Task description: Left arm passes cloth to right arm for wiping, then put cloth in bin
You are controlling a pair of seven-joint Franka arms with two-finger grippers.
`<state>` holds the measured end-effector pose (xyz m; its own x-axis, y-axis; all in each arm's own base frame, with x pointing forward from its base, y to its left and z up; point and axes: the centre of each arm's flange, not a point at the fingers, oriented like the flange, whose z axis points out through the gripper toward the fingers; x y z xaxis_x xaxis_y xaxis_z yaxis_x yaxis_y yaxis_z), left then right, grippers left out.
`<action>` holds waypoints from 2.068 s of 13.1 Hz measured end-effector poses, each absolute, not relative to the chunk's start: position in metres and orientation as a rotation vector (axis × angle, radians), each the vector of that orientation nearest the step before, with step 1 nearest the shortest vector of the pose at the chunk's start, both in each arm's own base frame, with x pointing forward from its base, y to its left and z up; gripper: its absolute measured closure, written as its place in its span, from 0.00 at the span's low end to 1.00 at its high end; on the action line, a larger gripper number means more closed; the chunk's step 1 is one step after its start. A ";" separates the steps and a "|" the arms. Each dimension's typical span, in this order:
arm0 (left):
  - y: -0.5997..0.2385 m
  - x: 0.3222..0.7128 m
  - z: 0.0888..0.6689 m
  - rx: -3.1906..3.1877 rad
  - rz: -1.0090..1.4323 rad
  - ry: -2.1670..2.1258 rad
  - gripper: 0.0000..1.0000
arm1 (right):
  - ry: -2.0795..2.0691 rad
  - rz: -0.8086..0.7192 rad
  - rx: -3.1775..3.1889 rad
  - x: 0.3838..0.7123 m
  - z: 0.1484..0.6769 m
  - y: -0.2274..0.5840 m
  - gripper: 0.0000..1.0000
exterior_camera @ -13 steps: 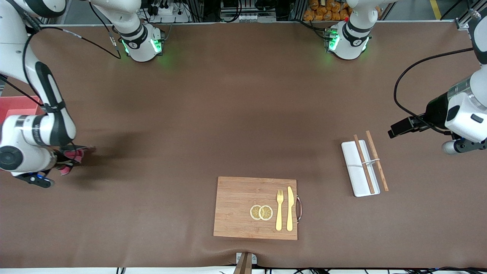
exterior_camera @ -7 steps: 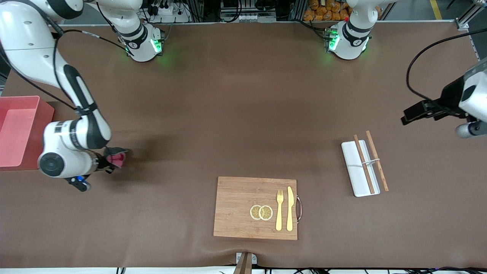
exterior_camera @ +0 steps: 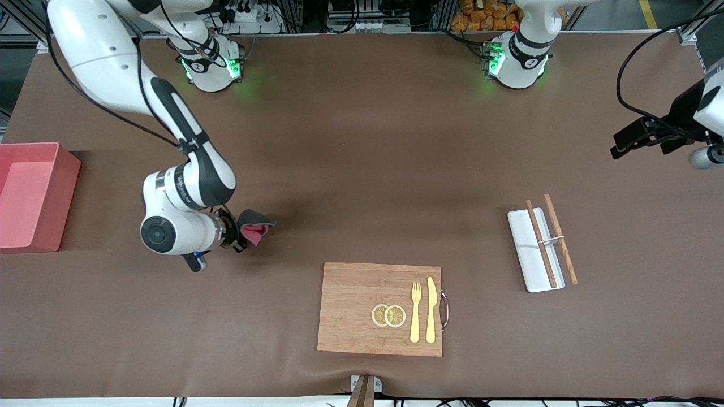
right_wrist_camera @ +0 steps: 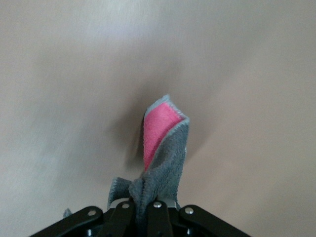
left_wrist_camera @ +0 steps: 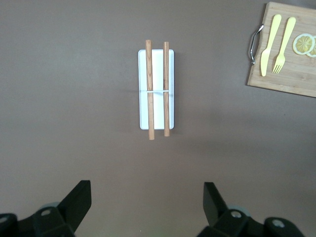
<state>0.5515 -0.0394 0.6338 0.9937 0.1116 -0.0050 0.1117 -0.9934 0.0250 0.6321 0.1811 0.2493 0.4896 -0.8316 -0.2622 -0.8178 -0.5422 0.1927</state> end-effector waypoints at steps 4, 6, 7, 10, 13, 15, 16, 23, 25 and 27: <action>-0.035 0.546 0.630 3.114 -0.021 0.189 0.00 | -1.400 -0.594 2.664 0.649 0.316 0.135 0.93; -0.032 0.546 0.626 3.115 -0.034 0.198 0.00 | -1.217 -0.561 2.723 0.662 0.332 0.056 0.93; -0.031 0.546 0.626 3.115 -0.035 0.199 0.00 | -1.122 -0.520 2.735 0.665 0.334 0.011 0.93; -0.032 0.547 0.625 3.115 -0.038 0.198 0.00 | -0.857 -0.480 2.827 0.661 0.335 -0.112 0.93; -0.033 0.547 0.624 3.115 -0.037 0.194 0.00 | -0.640 -0.458 2.877 0.642 0.349 -0.224 0.93; -0.035 0.547 0.624 3.115 -0.037 0.189 0.00 | -0.524 -0.433 2.895 0.623 0.366 -0.291 0.93; -0.036 0.547 0.624 3.115 -0.037 0.185 0.00 | -0.466 -0.412 2.894 0.616 0.380 -0.319 0.93; -0.039 0.547 0.624 3.115 -0.033 0.178 0.00 | -0.287 -0.119 2.848 0.568 0.371 -0.476 0.93; -0.039 0.547 0.624 3.115 -0.031 0.178 0.00 | -0.295 -0.113 2.866 0.563 0.326 -0.491 0.93; -0.039 0.548 0.624 3.115 -0.031 0.178 0.00 | -0.290 -0.139 2.889 0.563 0.288 -0.492 0.87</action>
<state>0.5475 -0.0388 0.6239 0.9933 0.1137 -0.0209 0.1141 -0.9933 0.0203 0.5633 -0.4916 0.2881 0.9759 -0.2065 -0.0709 -0.1842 -0.9530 0.2404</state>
